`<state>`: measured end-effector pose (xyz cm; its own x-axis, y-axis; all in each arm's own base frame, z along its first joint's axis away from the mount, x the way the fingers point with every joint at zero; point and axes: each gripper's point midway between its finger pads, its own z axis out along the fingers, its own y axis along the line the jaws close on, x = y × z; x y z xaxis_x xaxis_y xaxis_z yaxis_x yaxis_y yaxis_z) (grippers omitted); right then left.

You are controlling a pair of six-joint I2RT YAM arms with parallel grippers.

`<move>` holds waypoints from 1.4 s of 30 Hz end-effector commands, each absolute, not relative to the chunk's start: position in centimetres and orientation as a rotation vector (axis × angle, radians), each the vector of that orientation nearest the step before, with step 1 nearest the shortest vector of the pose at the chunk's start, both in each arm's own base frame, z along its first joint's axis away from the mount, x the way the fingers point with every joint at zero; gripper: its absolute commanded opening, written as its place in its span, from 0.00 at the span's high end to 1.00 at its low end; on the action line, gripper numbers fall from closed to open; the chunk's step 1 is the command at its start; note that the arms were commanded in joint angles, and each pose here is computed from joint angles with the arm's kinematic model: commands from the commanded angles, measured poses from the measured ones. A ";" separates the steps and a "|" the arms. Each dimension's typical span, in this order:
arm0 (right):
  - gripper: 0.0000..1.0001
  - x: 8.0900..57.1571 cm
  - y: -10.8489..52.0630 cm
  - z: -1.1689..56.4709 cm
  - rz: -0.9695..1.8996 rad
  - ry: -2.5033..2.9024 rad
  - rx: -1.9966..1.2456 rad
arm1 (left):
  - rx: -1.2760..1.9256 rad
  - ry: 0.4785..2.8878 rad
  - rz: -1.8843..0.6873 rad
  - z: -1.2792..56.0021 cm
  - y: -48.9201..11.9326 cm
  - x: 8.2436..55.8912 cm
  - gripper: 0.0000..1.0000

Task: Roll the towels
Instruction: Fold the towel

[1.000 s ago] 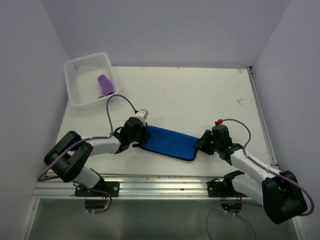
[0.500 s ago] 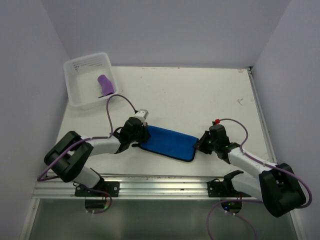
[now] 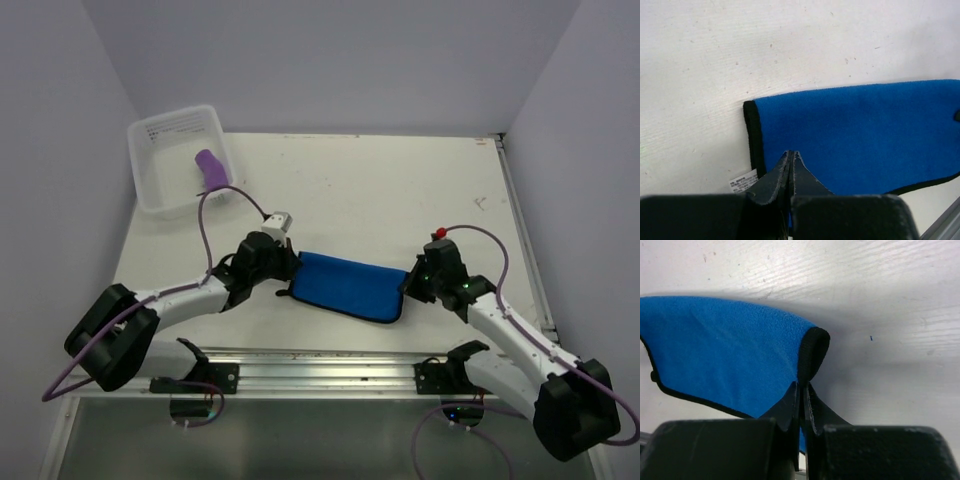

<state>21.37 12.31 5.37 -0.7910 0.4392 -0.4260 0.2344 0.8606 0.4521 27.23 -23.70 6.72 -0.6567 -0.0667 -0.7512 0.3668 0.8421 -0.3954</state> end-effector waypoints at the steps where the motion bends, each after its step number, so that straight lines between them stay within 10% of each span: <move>1: 1.00 19.6 9.8 5.8 0.333 2.563 0.462 | 0.225 2.188 -0.700 7.3 -24.0 26.9 1.00; 42: 1.00 28.2 20.5 11.1 0.491 2.549 0.222 | 0.321 2.181 -0.795 4.2 -27.1 27.7 1.00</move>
